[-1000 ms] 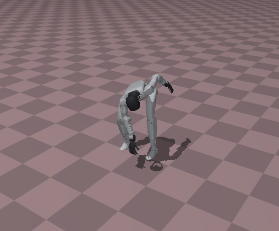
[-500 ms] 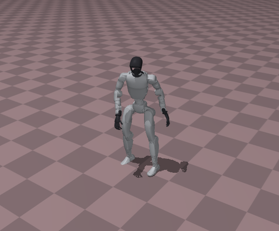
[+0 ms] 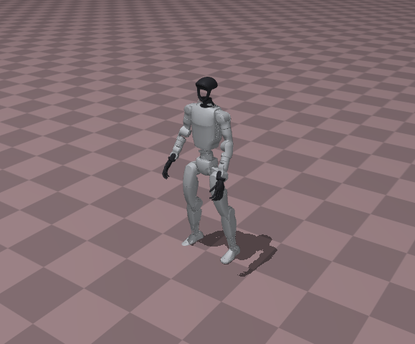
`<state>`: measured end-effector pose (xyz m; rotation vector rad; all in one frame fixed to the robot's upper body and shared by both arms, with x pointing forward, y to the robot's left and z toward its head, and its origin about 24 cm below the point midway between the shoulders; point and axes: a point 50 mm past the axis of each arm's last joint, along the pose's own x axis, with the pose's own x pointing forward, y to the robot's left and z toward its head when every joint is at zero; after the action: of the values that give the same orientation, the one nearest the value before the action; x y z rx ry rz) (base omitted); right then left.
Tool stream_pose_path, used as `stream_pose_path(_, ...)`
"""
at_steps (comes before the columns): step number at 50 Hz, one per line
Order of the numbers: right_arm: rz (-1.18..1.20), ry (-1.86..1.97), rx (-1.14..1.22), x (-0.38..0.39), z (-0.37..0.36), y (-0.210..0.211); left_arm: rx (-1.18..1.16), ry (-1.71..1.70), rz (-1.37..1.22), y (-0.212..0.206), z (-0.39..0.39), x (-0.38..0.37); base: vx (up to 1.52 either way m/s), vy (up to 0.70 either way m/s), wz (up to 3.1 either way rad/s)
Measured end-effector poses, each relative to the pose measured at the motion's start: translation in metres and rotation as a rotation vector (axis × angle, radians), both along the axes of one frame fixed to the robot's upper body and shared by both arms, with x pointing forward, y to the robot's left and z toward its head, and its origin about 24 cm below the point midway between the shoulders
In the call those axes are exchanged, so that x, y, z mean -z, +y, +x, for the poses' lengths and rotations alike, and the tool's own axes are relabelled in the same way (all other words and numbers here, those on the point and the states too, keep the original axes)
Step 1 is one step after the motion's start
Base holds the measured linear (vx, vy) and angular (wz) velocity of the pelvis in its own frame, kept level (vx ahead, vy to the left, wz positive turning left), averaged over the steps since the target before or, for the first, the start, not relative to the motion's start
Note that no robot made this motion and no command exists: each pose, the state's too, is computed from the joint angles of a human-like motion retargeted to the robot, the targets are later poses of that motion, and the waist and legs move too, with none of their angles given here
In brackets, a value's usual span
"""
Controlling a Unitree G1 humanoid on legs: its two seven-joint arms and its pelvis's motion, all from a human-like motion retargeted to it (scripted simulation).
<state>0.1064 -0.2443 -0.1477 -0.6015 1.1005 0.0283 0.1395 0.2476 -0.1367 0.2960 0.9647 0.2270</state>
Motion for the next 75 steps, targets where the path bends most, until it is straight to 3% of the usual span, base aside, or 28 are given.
stream_pose_path(10,0.019,-0.126,0.157,-0.009,-0.006,-0.005,-0.032,0.048,-0.042,-0.008,-0.024,0.01,-0.01,0.01,-0.29)
stream_pose_path(23,-0.003,-0.058,0.04,-0.005,-0.001,-0.002,-0.26,-0.05,-0.154,-0.017,-0.029,0.005,-0.01,-0.01,-0.46)
stream_pose_path(30,-0.001,-0.189,0.067,-0.019,0.015,-0.005,-0.248,-0.294,-0.217,-0.026,0.022,-0.028,-0.07,-0.03,-0.18)
stream_pose_path(43,-0.004,-0.458,0.061,-0.057,0.052,-0.013,0.07,-0.813,-0.254,-0.08,0.184,-0.158,-0.21,-0.01,0.03)
stream_pose_path(48,0.004,-0.494,-0.005,-0.07,0.061,-0.013,0.199,-0.982,-0.116,-0.091,0.234,-0.23,-0.31,-0.1,0.08)
stream_pose_path(59,0.095,-0.394,-0.028,-0.069,0.01,-0.021,0.189,-1.022,0.364,-0.039,0.286,-0.371,-0.16,-0.06,0.19)
stream_pose_path(65,0.091,-0.355,0.038,-0.068,-0.006,-0.034,0.147,-1.154,0.492,-0.03,0.28,-0.445,-0.02,-0.01,-0.38)
stream_pose_path(75,0.09,-0.321,0.075,-0.075,-0.026,-0.054,0.12,-1.211,0.678,-0.039,0.276,-0.476,0.02,0.05,-0.29)
